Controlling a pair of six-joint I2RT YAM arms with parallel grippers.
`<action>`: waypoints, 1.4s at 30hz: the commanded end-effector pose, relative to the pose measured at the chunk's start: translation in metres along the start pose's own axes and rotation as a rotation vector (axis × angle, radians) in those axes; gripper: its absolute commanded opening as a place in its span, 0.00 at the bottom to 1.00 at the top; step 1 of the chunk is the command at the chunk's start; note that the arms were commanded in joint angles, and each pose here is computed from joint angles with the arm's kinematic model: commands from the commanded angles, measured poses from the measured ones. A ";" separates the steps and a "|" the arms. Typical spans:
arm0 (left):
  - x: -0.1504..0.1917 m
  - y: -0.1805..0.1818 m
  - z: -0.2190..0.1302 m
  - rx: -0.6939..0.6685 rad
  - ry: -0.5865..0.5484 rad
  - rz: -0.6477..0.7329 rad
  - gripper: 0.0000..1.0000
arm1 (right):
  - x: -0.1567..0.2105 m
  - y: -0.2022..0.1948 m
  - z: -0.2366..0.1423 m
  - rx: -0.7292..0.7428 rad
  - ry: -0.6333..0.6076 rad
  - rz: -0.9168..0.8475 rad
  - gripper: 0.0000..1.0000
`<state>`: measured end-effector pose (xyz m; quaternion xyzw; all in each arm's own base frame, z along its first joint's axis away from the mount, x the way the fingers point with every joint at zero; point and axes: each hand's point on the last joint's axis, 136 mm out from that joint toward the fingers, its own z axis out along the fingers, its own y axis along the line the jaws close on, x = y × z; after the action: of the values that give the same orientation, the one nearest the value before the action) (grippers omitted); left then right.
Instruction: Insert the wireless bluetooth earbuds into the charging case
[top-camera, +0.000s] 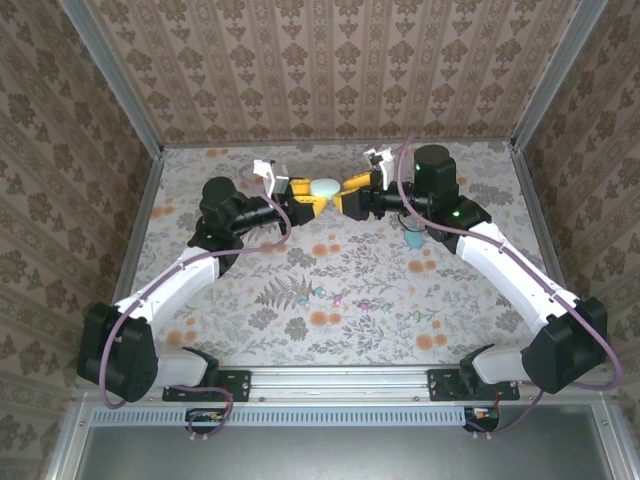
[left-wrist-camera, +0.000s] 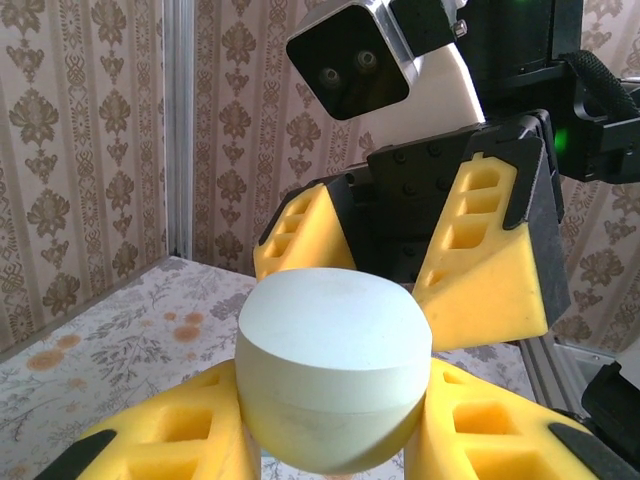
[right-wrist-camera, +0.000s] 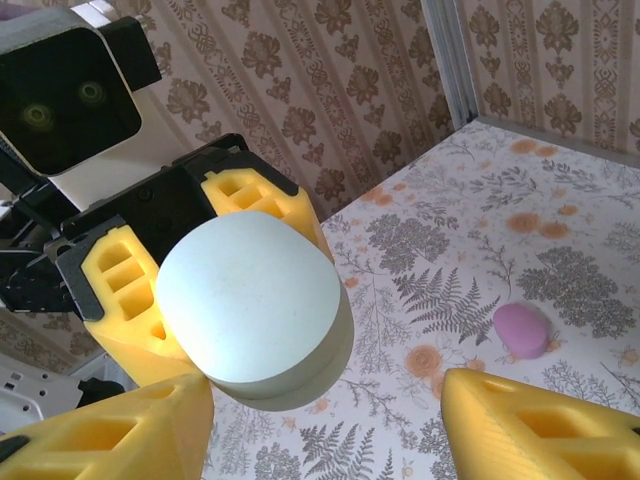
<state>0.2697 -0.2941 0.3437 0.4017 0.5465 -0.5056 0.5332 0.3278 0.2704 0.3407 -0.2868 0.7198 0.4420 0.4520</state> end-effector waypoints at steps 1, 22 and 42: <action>-0.001 -0.013 0.002 0.065 -0.015 0.015 0.28 | -0.018 -0.007 -0.001 0.048 -0.038 0.019 0.63; 0.004 -0.008 -0.001 0.025 -0.016 0.034 0.28 | -0.051 -0.008 -0.011 0.126 -0.085 0.165 0.64; 0.006 0.002 -0.014 -0.109 -0.055 0.059 0.29 | 0.206 -0.095 -0.157 0.951 0.253 1.008 0.38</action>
<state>0.2757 -0.2858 0.3199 0.3695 0.5698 -0.4782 0.5569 0.3079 0.0997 0.2121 0.1650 0.9096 0.2414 0.2953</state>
